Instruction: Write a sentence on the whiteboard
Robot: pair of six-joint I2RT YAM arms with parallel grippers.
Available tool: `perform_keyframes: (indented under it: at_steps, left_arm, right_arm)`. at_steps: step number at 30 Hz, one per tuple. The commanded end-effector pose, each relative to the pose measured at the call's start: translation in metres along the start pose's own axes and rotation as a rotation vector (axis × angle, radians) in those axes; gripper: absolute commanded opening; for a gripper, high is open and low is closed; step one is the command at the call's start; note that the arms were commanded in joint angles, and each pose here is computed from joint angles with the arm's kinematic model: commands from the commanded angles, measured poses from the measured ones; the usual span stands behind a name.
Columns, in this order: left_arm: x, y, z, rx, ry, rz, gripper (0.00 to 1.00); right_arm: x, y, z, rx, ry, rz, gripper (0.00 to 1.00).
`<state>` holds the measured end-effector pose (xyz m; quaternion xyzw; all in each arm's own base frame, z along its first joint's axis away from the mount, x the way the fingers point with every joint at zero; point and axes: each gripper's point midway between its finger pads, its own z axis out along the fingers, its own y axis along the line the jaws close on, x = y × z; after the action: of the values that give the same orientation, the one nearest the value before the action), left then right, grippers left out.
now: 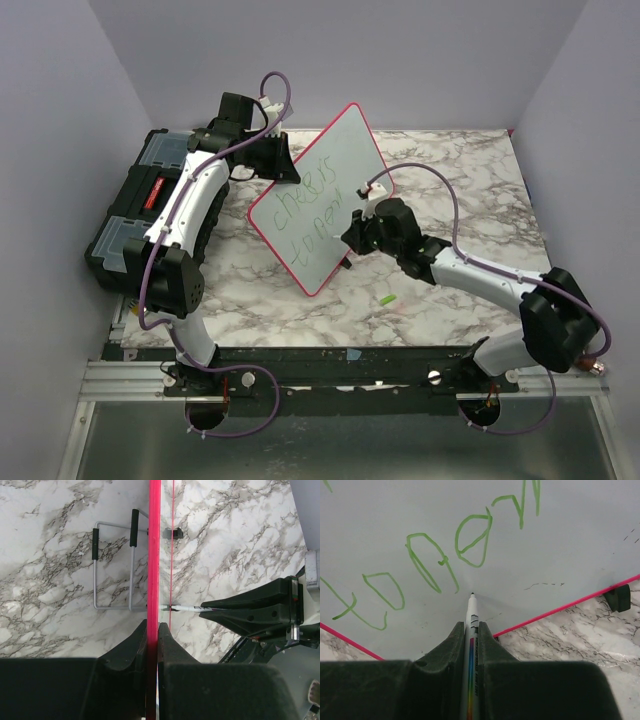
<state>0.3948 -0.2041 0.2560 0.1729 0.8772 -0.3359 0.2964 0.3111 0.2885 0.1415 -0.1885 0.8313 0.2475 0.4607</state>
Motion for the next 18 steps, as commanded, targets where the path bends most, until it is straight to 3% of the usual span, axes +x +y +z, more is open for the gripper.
perform_keyframes:
  at_steps: [1, 18]
  left_arm:
    - [-0.006, 0.016, -0.005, -0.095, -0.023, 0.096, 0.00]
    - [-0.008, 0.017, -0.004, -0.095, -0.021, 0.092, 0.00]
  right_arm:
    - [-0.005, 0.016, 0.005, -0.073, 0.012, 0.016, 0.01]
    - [0.018, 0.034, 0.000, -0.189, 0.086, 0.028, 0.01]
